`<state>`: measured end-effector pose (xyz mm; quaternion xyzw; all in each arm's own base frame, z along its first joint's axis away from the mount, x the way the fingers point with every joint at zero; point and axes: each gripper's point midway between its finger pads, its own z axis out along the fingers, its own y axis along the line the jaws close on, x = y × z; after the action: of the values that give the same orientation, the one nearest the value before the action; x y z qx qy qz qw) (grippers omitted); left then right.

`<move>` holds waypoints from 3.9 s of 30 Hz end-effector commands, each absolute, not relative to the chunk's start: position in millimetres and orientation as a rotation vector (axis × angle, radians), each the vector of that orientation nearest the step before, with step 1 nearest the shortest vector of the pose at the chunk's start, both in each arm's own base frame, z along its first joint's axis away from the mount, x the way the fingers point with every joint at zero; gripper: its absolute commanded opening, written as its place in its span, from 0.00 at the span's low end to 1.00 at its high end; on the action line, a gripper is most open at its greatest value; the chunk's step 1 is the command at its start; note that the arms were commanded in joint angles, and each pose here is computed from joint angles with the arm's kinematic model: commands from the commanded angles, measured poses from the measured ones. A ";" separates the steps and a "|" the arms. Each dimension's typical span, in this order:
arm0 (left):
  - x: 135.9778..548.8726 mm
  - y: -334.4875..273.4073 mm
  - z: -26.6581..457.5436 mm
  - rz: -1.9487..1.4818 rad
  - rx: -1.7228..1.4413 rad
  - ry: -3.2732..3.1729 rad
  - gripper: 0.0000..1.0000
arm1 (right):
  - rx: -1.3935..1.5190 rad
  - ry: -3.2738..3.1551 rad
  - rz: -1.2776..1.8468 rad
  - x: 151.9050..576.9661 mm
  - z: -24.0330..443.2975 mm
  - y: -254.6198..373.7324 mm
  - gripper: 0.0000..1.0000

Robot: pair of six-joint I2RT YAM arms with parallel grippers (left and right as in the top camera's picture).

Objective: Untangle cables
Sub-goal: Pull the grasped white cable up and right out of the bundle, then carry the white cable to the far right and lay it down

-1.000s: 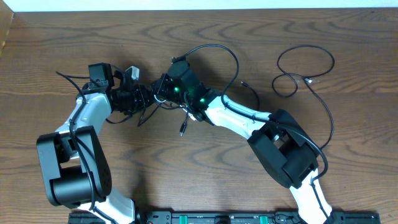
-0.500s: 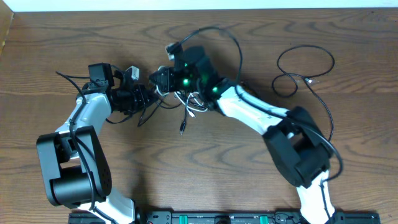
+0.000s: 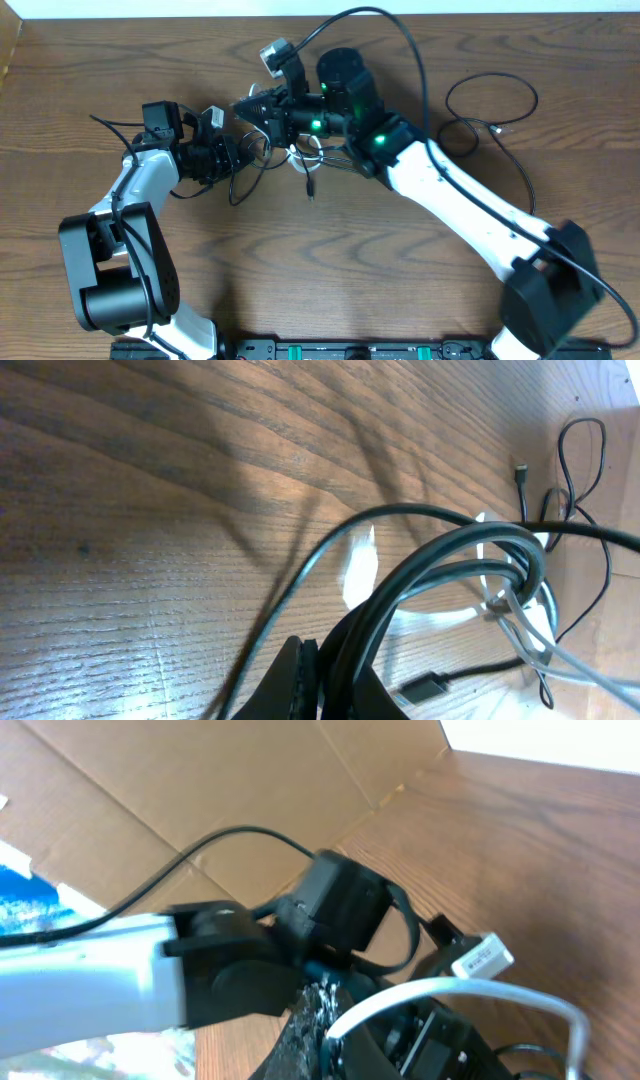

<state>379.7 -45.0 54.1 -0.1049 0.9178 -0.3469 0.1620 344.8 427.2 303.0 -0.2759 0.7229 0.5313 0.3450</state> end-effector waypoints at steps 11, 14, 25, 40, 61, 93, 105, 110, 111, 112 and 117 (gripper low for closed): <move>380.2 -42.2 50.2 -0.986 -0.322 2.628 0.08 | -0.762 1.706 1.213 320.8 402.2 341.9 0.01; 380.2 -42.2 50.2 -0.986 -0.322 2.628 0.08 | -0.762 1.686 1.179 313.7 416.1 325.4 0.01; 380.2 -42.2 50.2 -0.986 -0.322 2.628 0.07 | -0.775 1.520 1.040 277.9 476.2 269.1 0.01; 380.2 -42.2 50.2 -0.986 -0.322 2.628 0.08 | -0.600 1.454 0.846 263.4 520.0 180.1 0.01; 380.2 -42.1 50.1 -0.985 -0.322 2.628 0.08 | -0.420 1.445 0.717 271.5 535.7 128.8 0.01; 380.1 -42.2 50.1 -0.986 -0.322 2.628 0.08 | 0.829 1.501 -0.458 376.5 440.5 -129.0 0.01; 380.1 -42.2 50.1 -0.986 -0.322 2.629 0.07 | 0.719 1.858 -0.497 433.1 337.2 -140.7 0.01; 380.1 -42.2 50.1 -0.986 -0.322 2.629 0.07 | 0.622 2.011 -0.469 454.9 292.8 -131.3 0.01; 380.0 -42.2 50.1 -0.986 -0.322 2.629 0.08 | 0.607 2.041 -0.448 459.2 283.1 -127.9 0.01; 380.0 -42.2 50.1 -0.986 -0.322 2.629 0.07 | 0.590 2.074 -0.420 463.4 273.0 -123.3 0.01; 379.3 -42.3 49.8 -0.986 -0.324 2.632 0.08 | 0.514 2.225 -0.273 474.6 230.0 -99.6 0.02</move>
<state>379.5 -45.3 54.2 -0.1049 0.9176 -0.3477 0.1616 465.9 -117.0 246.6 0.2356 0.8594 -0.1600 0.4246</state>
